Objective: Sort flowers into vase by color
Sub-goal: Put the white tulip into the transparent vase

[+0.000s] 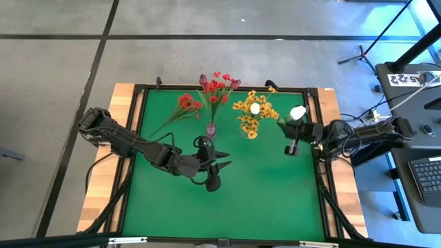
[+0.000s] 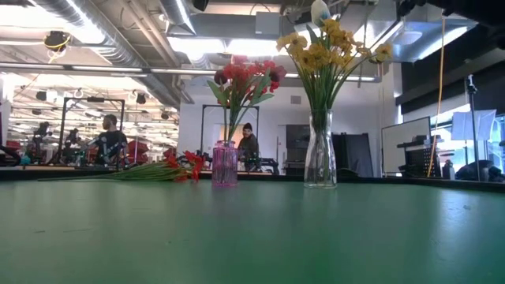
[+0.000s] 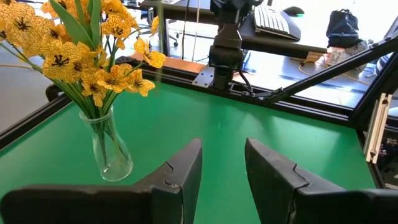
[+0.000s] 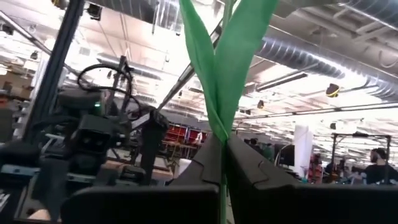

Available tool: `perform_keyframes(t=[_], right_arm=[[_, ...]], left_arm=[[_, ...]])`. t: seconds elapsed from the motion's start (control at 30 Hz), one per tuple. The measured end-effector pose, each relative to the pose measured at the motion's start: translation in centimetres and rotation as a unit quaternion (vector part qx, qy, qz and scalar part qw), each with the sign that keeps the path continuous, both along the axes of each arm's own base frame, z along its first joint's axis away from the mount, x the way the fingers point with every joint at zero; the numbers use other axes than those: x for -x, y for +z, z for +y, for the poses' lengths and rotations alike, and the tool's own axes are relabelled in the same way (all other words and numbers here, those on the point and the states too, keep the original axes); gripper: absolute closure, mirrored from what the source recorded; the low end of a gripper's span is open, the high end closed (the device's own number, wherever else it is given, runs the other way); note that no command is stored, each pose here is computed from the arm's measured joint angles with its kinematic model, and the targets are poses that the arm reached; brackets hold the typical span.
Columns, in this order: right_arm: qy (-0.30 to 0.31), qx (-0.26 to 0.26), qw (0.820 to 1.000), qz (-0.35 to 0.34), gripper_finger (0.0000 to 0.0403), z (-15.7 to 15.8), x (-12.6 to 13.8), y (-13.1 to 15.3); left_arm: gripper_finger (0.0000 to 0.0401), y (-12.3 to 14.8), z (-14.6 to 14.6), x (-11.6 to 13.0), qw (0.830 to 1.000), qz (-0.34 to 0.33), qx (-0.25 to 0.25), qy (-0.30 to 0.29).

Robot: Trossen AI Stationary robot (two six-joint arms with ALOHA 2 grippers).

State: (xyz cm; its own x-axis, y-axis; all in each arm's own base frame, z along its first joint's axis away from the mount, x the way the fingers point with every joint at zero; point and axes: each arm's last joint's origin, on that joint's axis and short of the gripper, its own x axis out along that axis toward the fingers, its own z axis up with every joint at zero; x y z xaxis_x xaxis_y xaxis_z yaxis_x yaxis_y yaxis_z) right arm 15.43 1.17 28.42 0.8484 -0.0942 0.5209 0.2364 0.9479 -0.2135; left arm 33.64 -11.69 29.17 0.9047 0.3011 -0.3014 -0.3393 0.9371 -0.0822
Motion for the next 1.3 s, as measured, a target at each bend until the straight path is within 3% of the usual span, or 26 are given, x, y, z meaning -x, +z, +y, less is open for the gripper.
perform_keyframes(t=[0.37, 0.93, 1.3], right_arm=[[-0.001, 0.0, 1.0, -0.018, 0.0398, -3.1, 0.1, 0.2], [0.009, 0.021, 1.0, -0.005, 0.0398, -4.4, -2.7, -1.6], [-0.015, 0.047, 0.999, 0.0, 0.0398, -5.6, -2.7, -1.8]], left_arm=[[0.0284, 0.0, 0.0, 0.0, 1.0, -0.001, 0.001, 0.001], [0.0284, 0.0, 0.0, 0.0, 1.0, 0.0, 0.0, 0.001], [0.0283, 0.0, 0.0, 0.0, 1.0, 0.001, 0.0, 0.0]])
